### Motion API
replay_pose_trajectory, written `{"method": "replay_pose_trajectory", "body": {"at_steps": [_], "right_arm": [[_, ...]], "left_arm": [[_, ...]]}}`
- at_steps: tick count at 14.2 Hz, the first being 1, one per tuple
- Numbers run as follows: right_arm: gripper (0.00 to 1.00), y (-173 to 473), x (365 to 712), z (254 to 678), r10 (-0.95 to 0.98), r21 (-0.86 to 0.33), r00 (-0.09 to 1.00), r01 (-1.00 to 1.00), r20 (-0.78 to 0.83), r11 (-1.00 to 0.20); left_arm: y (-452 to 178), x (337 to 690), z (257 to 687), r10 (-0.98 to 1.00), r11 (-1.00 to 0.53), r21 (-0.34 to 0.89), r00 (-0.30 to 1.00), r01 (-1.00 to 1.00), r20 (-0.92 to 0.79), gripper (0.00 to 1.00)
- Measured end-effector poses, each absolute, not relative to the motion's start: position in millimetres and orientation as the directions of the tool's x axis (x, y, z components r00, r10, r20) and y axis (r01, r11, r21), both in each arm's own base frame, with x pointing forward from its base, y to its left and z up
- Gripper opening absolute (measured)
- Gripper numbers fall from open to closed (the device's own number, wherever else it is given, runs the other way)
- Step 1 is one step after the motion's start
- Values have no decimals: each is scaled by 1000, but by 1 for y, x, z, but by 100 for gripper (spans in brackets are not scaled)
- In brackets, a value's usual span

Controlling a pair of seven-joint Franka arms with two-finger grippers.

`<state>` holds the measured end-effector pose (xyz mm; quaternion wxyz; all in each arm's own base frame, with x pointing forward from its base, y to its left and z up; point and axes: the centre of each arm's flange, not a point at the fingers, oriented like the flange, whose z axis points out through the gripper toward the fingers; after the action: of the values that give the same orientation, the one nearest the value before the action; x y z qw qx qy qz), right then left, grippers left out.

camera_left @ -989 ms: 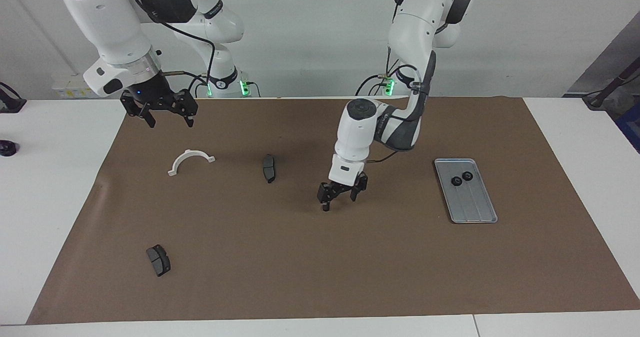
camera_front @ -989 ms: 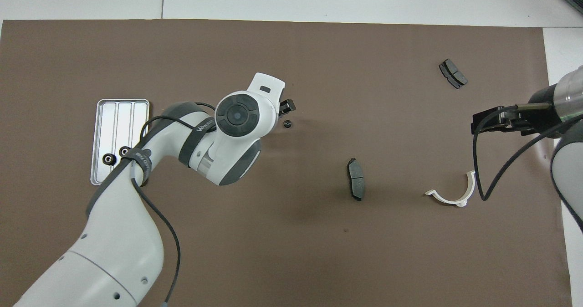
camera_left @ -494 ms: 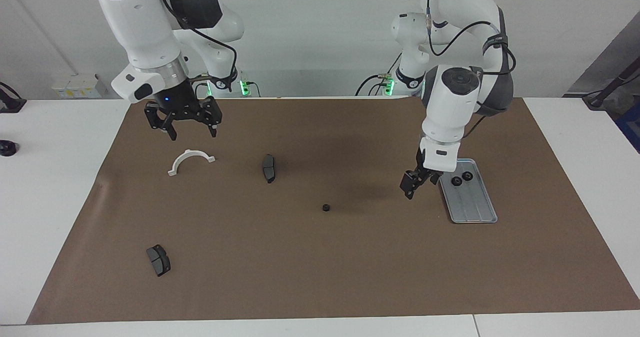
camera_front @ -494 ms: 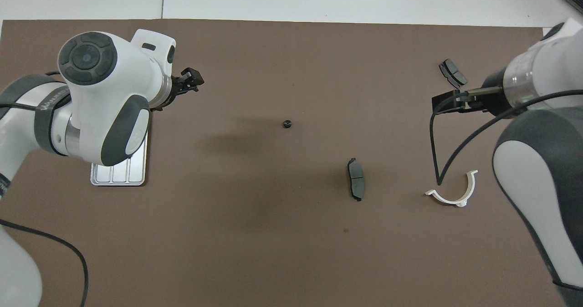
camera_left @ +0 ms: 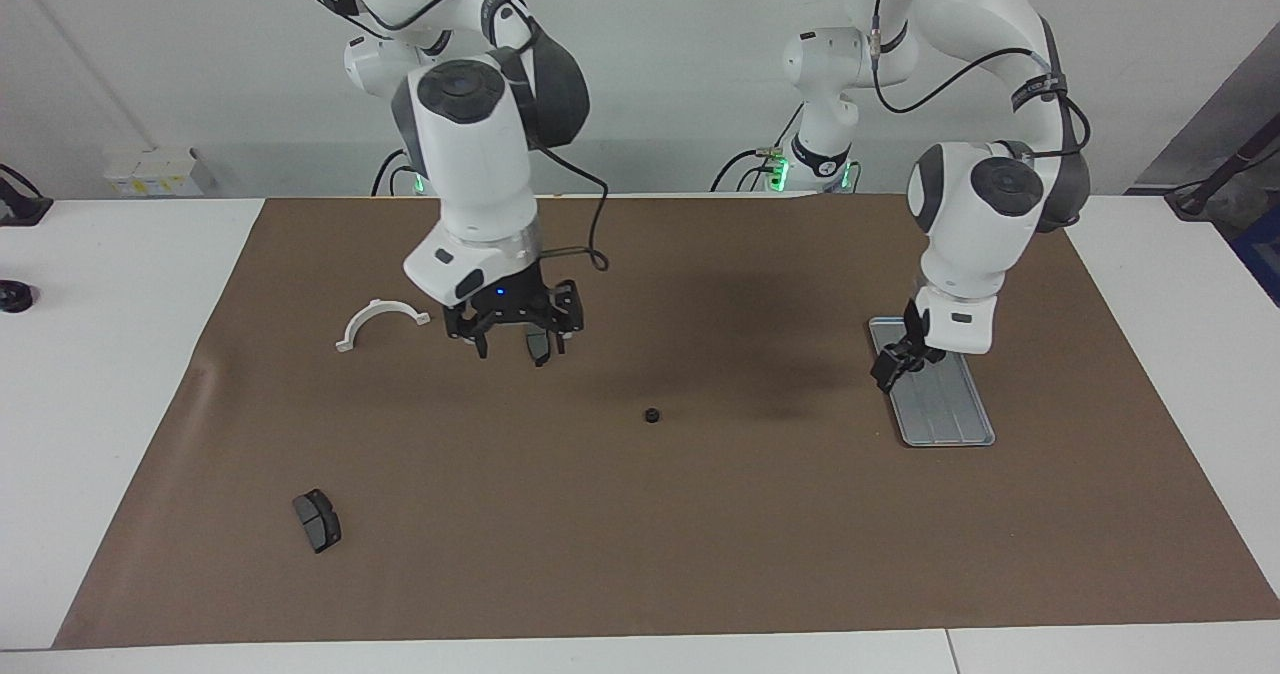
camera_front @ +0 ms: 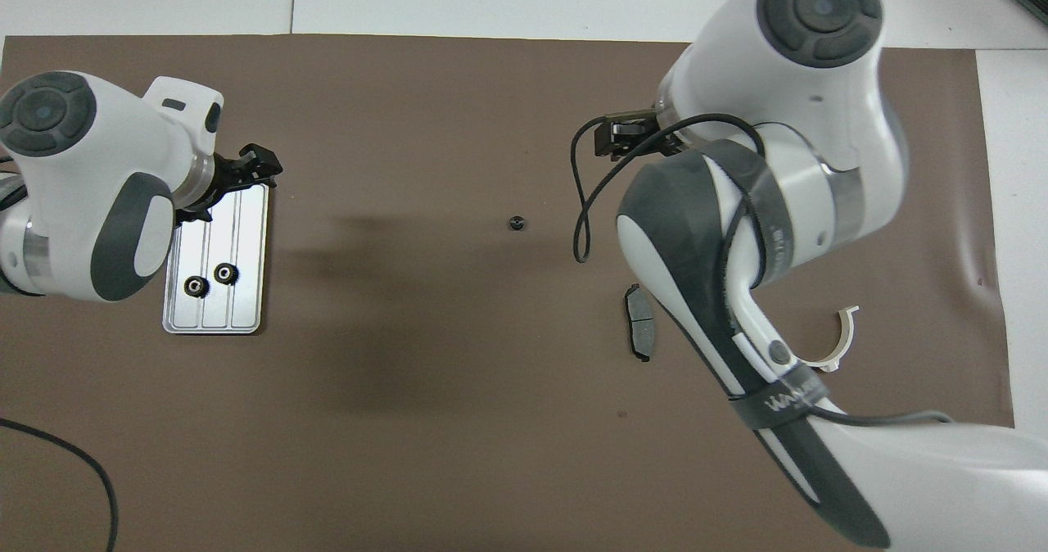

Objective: Place bearing gear from tray to pile

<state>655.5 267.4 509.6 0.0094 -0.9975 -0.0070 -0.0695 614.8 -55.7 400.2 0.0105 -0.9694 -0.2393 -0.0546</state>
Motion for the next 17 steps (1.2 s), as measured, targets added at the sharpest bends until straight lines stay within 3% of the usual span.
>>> {"method": "replay_pose_trajectory", "body": {"at_steps": [4, 6, 7, 9, 11, 17], "right_arm": [[100, 322, 664, 466, -12, -38, 979, -4, 202, -999], [100, 347, 666, 428, -22, -26, 975, -17, 220, -1000], [100, 360, 665, 406, -25, -9, 973, -23, 227, -1000], [100, 377, 661, 374, -19, 14, 976, -23, 217, -1000], [100, 391, 656, 355, -20, 11, 977, -23, 214, -1000], [97, 393, 649, 330, -29, 20, 981, -33, 192, -999]], "left_arm": [[-15, 587, 362, 502, -863, 12, 856, 505, 119, 100], [-13, 578, 352, 504, -862, 10, 856, 507, 114, 95], [-13, 572, 344, 505, -862, 7, 856, 507, 109, 85], [-8, 563, 328, 514, -857, 14, 851, 515, 111, 81], [-7, 554, 314, 518, -855, 26, 847, 519, 120, 63], [-8, 550, 308, 520, -854, 33, 846, 520, 122, 62]]}}
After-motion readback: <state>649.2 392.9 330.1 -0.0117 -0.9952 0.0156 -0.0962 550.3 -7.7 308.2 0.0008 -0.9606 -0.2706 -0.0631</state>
